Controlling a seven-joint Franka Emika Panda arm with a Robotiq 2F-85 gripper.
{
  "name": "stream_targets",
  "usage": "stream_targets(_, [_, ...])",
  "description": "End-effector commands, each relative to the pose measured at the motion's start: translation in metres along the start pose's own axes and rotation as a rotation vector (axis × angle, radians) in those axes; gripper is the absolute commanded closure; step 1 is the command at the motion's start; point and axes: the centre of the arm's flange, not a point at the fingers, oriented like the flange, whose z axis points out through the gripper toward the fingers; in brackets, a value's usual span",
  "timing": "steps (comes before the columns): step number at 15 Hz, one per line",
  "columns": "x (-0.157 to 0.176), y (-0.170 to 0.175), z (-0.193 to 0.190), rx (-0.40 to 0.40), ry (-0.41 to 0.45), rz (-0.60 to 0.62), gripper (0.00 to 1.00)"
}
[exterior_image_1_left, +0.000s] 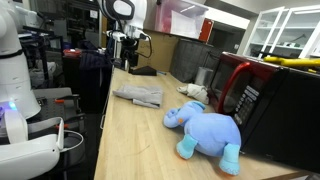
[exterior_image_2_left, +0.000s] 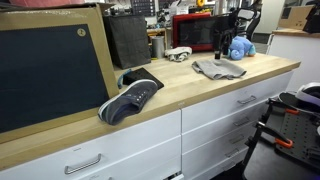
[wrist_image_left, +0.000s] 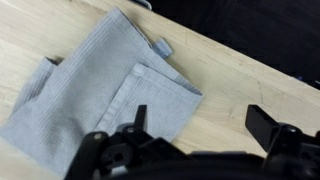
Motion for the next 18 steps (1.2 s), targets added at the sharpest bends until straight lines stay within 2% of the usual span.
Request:
stream_targets(1, [0.012,0.008,0.032,-0.026,0.050,-0.115,0.00])
stream_targets(5, [0.018,0.017,0.061,-0.061,0.083,-0.216,0.00])
stream_targets(8, [0.019,0.022,0.073,-0.070,0.046,-0.251,0.00])
stream_targets(13, [0.006,0.025,0.084,-0.093,-0.028,-0.239,0.00])
stream_targets(18, [-0.019,0.030,0.091,-0.126,-0.085,-0.263,0.00])
